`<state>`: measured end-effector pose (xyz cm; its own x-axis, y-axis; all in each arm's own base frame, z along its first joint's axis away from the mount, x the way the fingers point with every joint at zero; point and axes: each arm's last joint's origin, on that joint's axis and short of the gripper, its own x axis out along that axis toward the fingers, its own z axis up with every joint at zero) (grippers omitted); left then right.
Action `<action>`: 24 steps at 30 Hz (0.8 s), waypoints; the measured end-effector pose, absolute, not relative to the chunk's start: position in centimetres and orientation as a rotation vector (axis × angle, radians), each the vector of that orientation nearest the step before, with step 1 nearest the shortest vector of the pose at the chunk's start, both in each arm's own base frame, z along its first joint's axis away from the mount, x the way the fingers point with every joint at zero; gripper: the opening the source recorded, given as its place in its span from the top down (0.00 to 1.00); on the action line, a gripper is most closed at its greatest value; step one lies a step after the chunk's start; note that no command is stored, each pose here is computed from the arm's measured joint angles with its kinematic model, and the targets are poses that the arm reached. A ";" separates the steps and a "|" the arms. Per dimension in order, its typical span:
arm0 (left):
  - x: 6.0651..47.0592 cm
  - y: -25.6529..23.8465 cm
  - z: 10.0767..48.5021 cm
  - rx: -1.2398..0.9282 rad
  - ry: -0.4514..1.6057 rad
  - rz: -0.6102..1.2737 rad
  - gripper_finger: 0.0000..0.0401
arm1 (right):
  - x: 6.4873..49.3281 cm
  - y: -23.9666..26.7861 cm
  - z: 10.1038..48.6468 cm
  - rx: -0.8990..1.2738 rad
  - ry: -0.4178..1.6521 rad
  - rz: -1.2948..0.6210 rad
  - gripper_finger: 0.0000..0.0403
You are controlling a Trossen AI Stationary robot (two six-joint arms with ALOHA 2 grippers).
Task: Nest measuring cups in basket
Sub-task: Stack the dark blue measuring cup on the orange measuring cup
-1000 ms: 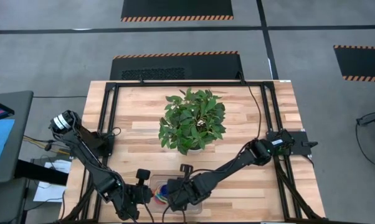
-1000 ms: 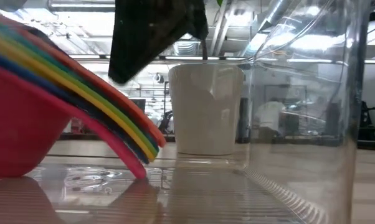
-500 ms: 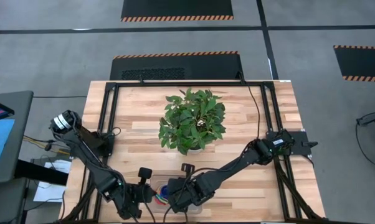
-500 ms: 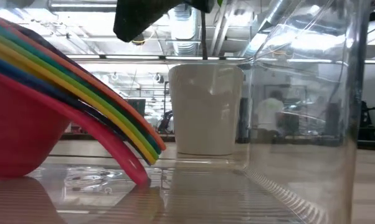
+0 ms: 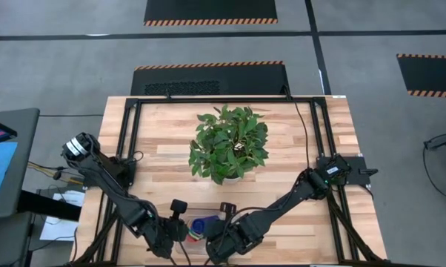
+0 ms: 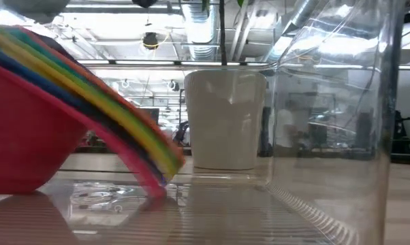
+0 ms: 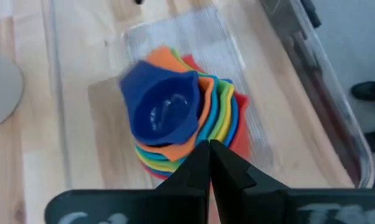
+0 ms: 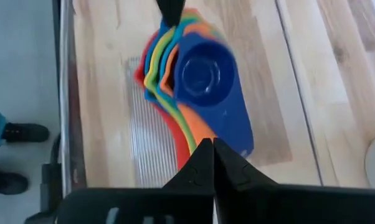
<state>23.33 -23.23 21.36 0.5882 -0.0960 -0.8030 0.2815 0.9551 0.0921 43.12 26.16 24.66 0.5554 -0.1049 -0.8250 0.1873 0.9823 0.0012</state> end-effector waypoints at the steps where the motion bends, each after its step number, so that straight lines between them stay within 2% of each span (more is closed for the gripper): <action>1: 23.5 -23.4 21.1 0.220 0.914 -0.223 1.00 | 43.1 26.2 24.7 0.101 0.965 -0.176 0.99; 9: 23.7 -23.7 20.9 0.211 0.913 -0.262 1.00 | 43.0 26.4 24.7 0.110 0.966 -0.180 0.97; 19: 24.2 -23.3 21.1 0.263 0.841 -0.164 1.00 | 43.3 25.6 24.6 0.100 0.967 -0.210 0.97; 24: 24.8 -23.0 20.4 0.267 0.878 -0.189 1.00 | 43.8 24.8 24.6 0.112 0.970 -0.220 0.97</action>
